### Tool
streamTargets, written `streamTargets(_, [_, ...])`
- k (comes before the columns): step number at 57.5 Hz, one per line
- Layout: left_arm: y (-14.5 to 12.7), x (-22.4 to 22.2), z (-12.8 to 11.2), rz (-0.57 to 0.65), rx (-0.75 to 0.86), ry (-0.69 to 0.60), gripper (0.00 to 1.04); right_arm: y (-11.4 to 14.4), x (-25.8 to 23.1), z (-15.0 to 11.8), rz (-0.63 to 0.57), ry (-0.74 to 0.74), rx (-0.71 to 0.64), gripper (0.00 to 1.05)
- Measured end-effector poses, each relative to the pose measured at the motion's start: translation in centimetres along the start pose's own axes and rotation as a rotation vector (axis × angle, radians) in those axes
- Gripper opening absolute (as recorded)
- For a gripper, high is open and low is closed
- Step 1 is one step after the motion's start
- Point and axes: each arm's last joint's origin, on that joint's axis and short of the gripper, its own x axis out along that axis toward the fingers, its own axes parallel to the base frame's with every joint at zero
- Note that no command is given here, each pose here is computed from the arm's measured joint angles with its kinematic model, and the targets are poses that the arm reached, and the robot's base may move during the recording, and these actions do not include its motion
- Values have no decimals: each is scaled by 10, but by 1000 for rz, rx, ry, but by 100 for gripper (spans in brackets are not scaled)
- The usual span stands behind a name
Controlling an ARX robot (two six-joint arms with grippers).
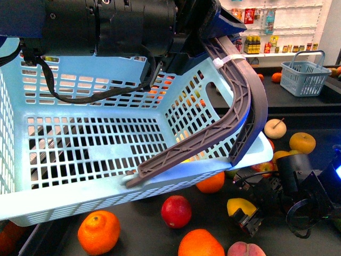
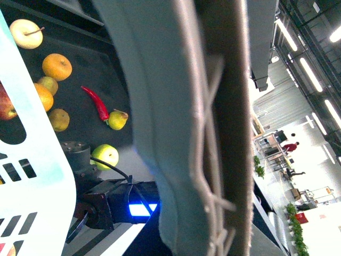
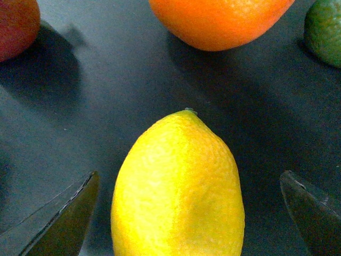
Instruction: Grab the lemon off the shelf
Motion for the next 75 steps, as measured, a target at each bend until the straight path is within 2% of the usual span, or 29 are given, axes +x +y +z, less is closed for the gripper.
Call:
streamTargets(10, [0,0,0,0,0,0,8,1,6,0,-18,17,-4,102])
streamTargets(21, [0,0,0,-1,0,1,8,2,7,1,-32,8,12,75])
streamTargets(26, [0,0,0,-1,0,1,8,0,3,2,-68,-7,25,66])
streamTargets(41, [0,0,0,0,0,0,8,-25,-42,17,-271,-110,158,64])
streamTargets(48, [0,0,0,0,0,0,8,-43,-85,34,-389,-201,252,64])
streamTargets(56, [0,0,0,0,0,0,8,-54,-143,58,-438,-331,392,64])
streamTargets(65, [0,0,0,-1,0,1,8,-44,-195,96,-408,-458,465,64])
streamTargets(75, [0,0,0,0,0,0,8,-20,-239,142,-328,-581,520,64])
